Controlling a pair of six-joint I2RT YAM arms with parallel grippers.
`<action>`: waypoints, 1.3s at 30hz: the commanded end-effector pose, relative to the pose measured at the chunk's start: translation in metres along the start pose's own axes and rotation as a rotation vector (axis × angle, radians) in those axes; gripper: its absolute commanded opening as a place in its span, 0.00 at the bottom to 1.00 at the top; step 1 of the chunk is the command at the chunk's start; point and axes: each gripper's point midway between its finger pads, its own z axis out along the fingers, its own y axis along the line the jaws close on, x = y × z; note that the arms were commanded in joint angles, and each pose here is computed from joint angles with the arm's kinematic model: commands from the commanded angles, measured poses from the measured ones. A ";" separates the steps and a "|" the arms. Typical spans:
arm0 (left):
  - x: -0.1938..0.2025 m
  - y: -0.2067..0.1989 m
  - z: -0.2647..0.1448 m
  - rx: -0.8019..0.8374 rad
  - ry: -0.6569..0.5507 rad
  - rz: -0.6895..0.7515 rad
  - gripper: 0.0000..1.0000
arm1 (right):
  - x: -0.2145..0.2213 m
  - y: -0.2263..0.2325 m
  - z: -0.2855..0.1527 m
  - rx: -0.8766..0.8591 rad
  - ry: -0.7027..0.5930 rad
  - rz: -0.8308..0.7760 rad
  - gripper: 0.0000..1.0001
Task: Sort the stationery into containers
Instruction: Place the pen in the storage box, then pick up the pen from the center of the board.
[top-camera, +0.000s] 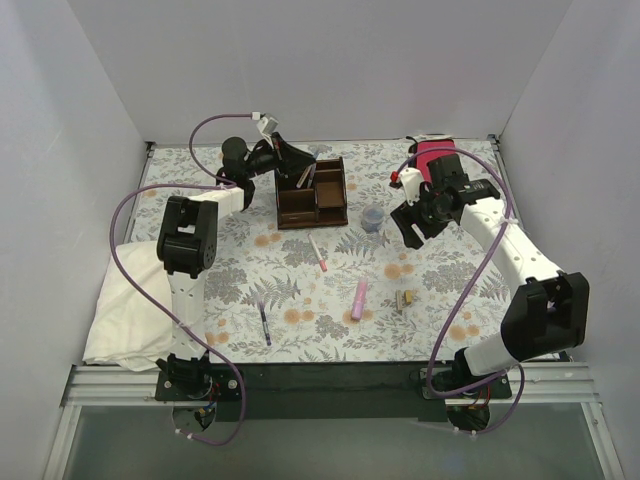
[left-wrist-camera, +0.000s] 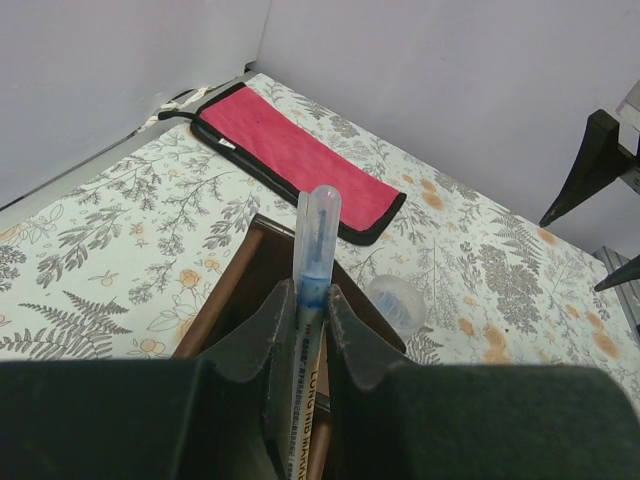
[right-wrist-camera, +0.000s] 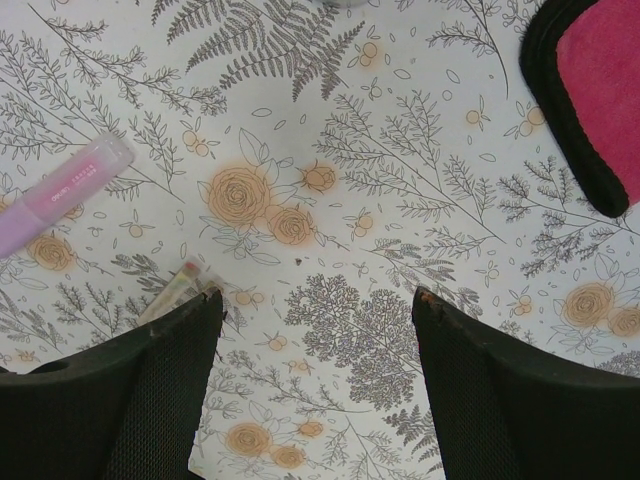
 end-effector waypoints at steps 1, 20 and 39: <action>-0.025 -0.002 0.002 0.004 -0.040 0.084 0.00 | -0.010 -0.002 -0.002 -0.007 -0.012 0.004 0.81; -0.007 -0.008 -0.005 0.017 -0.042 0.097 0.46 | -0.018 -0.007 0.002 -0.013 0.001 0.009 0.82; -0.022 -0.119 -0.095 0.426 0.625 1.052 0.67 | -0.020 -0.002 0.010 -0.048 -0.030 -0.035 0.83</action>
